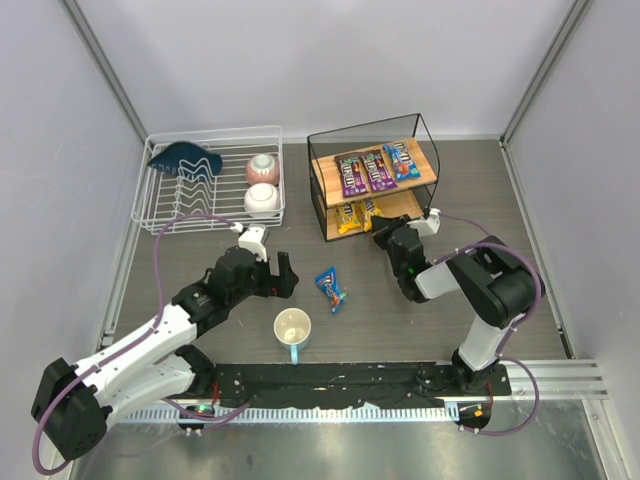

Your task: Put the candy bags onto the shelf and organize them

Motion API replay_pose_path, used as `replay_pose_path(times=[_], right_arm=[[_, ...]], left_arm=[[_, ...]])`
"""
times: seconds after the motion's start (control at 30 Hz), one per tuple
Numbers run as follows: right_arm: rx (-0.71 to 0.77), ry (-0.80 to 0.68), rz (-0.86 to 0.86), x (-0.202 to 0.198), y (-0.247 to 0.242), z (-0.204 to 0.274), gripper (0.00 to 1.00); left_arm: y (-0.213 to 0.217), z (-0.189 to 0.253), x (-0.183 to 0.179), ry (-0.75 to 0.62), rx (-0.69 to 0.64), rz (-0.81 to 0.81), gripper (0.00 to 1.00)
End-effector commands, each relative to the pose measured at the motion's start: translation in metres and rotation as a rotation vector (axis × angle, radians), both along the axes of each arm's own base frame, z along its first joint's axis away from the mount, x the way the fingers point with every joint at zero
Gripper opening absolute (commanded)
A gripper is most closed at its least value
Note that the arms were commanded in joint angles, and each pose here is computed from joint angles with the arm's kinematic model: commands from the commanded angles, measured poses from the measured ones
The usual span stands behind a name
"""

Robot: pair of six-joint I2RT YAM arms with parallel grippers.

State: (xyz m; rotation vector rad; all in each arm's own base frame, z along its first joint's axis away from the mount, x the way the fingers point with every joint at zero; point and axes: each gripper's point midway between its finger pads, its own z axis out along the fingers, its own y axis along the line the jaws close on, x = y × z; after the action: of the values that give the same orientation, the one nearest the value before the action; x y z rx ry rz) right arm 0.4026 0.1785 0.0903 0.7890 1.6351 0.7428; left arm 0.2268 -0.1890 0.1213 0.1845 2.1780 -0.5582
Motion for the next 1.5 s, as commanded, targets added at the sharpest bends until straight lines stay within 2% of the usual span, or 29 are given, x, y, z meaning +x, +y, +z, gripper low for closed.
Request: replay_pose_path(times=[0.0,0.4,1.47], right_arm=[[0.004,-0.017,-0.041,0.015,-0.004,0.009,0.01],[0.056,0.043,-0.010,0.031,-0.006,-0.017,0.01],[0.120,0.054,-0.067,0.045,-0.006,-0.025,0.01]], left_arm=[[-0.003,0.009,0.005,-0.037,-0.008,-0.001,1.00],[-0.002,0.009,0.005,-0.037,-0.008,0.000,1.00],[-0.002,0.008,0.006,-0.034,-0.004,0.001,1.00]])
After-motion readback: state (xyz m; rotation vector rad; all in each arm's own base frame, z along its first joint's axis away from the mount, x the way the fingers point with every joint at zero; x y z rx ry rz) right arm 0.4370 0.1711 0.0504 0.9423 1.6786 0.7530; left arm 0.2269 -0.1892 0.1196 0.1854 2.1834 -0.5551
